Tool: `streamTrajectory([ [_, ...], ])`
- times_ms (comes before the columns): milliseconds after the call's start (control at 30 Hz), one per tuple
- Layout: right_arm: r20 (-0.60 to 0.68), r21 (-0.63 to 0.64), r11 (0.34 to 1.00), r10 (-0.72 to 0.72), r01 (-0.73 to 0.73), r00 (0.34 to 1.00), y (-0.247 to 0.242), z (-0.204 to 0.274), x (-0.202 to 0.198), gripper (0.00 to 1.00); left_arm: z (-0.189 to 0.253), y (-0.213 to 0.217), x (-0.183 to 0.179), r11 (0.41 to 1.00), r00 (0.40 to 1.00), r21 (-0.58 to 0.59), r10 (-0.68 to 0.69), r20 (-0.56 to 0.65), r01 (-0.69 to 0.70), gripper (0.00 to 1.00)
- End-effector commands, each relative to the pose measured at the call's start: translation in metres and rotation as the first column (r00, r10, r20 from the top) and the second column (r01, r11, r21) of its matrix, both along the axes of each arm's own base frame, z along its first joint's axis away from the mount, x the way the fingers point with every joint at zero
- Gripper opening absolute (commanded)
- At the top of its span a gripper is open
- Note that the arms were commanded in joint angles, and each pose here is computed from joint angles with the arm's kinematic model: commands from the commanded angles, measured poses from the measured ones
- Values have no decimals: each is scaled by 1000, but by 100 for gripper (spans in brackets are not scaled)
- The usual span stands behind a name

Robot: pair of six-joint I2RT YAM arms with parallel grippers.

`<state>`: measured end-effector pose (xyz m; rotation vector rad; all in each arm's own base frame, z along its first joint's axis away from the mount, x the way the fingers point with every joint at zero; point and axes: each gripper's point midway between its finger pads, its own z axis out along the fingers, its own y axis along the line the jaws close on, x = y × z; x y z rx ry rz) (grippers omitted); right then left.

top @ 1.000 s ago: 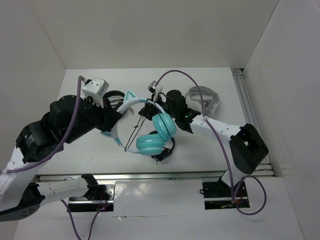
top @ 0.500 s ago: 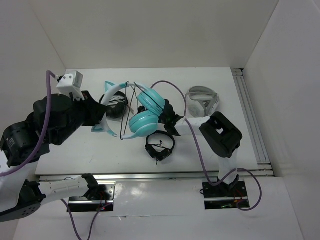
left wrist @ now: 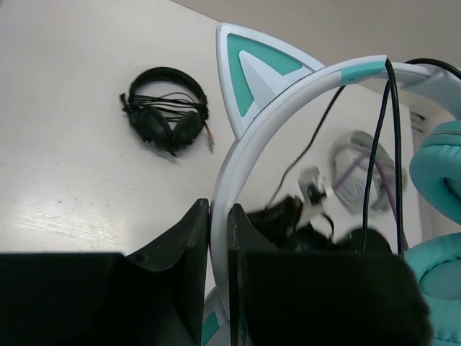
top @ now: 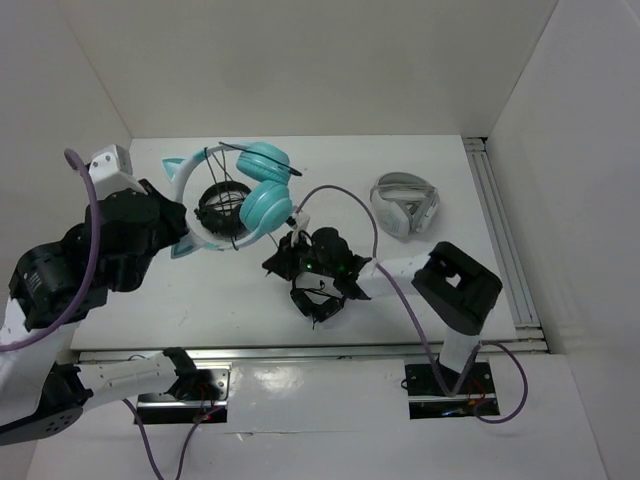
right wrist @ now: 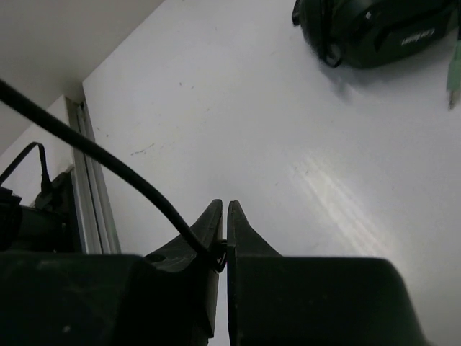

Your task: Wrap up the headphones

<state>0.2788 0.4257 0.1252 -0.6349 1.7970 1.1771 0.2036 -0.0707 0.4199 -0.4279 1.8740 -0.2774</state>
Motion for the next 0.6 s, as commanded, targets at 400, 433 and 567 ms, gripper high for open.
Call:
streamTrajectory([
  [400, 265, -333, 884, -246, 328, 932, -32, 64, -146, 0, -58, 10, 131, 930, 952, 229, 304, -48, -286, 0],
  [433, 323, -379, 844, -265, 381, 909, -44, 63, -144, 0, -68, 8, 132, 928, 956, 273, 285, -75, -255, 0],
  [567, 426, -401, 795, -277, 454, 861, -60, 92, -133, 0, -119, -2, 132, 926, 958, 352, 215, -191, -137, 0],
])
